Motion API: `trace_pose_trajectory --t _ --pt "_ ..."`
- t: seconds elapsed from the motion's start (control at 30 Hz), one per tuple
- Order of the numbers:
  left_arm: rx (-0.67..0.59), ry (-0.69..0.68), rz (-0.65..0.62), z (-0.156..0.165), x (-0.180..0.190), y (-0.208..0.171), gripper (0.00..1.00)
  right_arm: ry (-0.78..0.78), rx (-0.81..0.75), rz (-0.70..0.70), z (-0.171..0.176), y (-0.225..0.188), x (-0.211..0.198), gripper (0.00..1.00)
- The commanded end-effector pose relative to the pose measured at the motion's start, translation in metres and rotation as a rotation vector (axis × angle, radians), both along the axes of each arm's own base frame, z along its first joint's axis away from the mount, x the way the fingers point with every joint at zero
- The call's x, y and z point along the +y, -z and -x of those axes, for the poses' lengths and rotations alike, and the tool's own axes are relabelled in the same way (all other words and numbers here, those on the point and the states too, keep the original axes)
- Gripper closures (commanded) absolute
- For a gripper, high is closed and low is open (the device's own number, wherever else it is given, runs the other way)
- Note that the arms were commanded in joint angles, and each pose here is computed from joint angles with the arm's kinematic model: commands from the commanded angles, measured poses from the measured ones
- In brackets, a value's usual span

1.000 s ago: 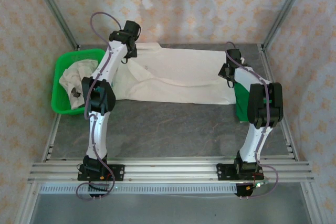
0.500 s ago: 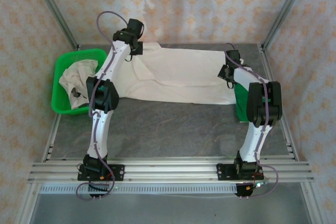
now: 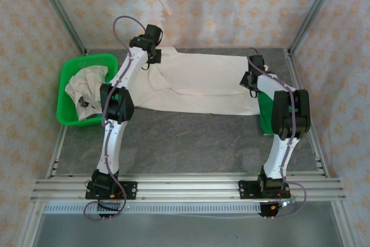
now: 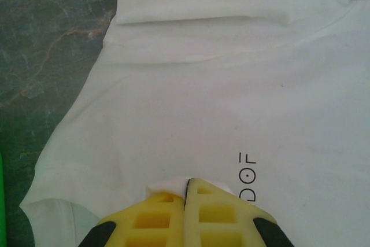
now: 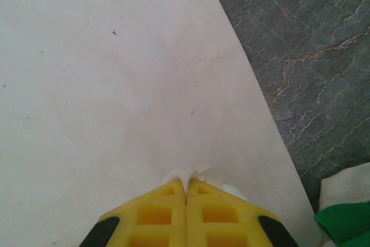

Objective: Fold and stack the t-shirts

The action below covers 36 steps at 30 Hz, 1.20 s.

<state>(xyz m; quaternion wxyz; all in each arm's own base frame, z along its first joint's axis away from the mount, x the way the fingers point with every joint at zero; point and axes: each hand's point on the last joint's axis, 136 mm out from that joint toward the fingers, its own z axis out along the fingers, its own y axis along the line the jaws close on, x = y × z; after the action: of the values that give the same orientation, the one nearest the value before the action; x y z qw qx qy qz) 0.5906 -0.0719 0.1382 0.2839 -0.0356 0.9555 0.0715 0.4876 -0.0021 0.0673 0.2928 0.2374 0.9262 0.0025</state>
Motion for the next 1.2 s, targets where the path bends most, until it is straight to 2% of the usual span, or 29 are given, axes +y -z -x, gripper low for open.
trace_pose_trajectory --t 0.0,0.03,0.1,0.13,0.17,0.23,0.27,0.33,0.37,0.4,0.53,0.67,0.87,0.97,1.17 --pt "0.014 -0.086 0.008 0.001 0.024 0.002 1.00 0.006 -0.020 -0.001 -0.010 -0.005 -0.003 0.90" --pt "0.020 -0.093 0.009 0.003 0.026 0.003 1.00 0.002 -0.027 -0.007 -0.011 -0.006 -0.002 0.79" --pt "0.028 -0.099 0.026 0.005 0.025 0.004 0.80 -0.013 -0.050 -0.022 -0.013 -0.011 0.002 0.55" --pt "0.029 -0.102 0.039 0.006 0.025 0.002 0.75 -0.020 -0.067 -0.031 -0.014 -0.016 0.004 0.46" --pt "0.029 -0.105 0.056 0.007 0.023 0.000 0.65 -0.030 -0.088 -0.042 -0.014 -0.021 0.006 0.38" --pt "0.023 -0.117 0.082 0.009 0.021 -0.006 0.47 -0.047 -0.127 -0.060 -0.013 -0.033 0.010 0.30" --pt "0.015 -0.127 0.093 0.012 0.020 -0.012 0.33 -0.058 -0.147 -0.068 -0.012 -0.039 0.012 0.26" --pt "-0.005 -0.149 0.114 0.017 0.020 -0.024 0.13 -0.081 -0.170 -0.078 -0.007 -0.047 0.017 0.22" --pt "-0.016 -0.156 0.127 0.021 0.018 -0.028 0.06 -0.094 -0.177 -0.083 -0.003 -0.050 0.021 0.22" --pt "-0.030 -0.157 0.138 0.025 0.015 -0.034 0.03 -0.110 -0.185 -0.091 -0.001 -0.052 0.026 0.21" --pt "-0.065 -0.175 0.196 0.050 0.000 -0.036 0.00 -0.208 -0.174 -0.103 0.015 -0.049 0.062 0.21" --pt "-0.054 -0.238 0.236 0.085 -0.005 -0.011 0.05 -0.299 -0.123 -0.142 0.034 -0.032 0.106 0.23" --pt "0.026 -0.289 0.211 0.117 0.003 0.039 0.33 -0.382 -0.023 -0.189 0.061 0.004 0.155 0.31" --pt "0.064 -0.307 0.179 0.124 0.008 0.062 0.40 -0.349 0.024 -0.204 0.070 0.022 0.154 0.37" --pt "0.108 -0.347 0.183 0.145 0.011 0.093 0.42 -0.241 0.132 -0.127 0.089 0.048 0.110 0.39"
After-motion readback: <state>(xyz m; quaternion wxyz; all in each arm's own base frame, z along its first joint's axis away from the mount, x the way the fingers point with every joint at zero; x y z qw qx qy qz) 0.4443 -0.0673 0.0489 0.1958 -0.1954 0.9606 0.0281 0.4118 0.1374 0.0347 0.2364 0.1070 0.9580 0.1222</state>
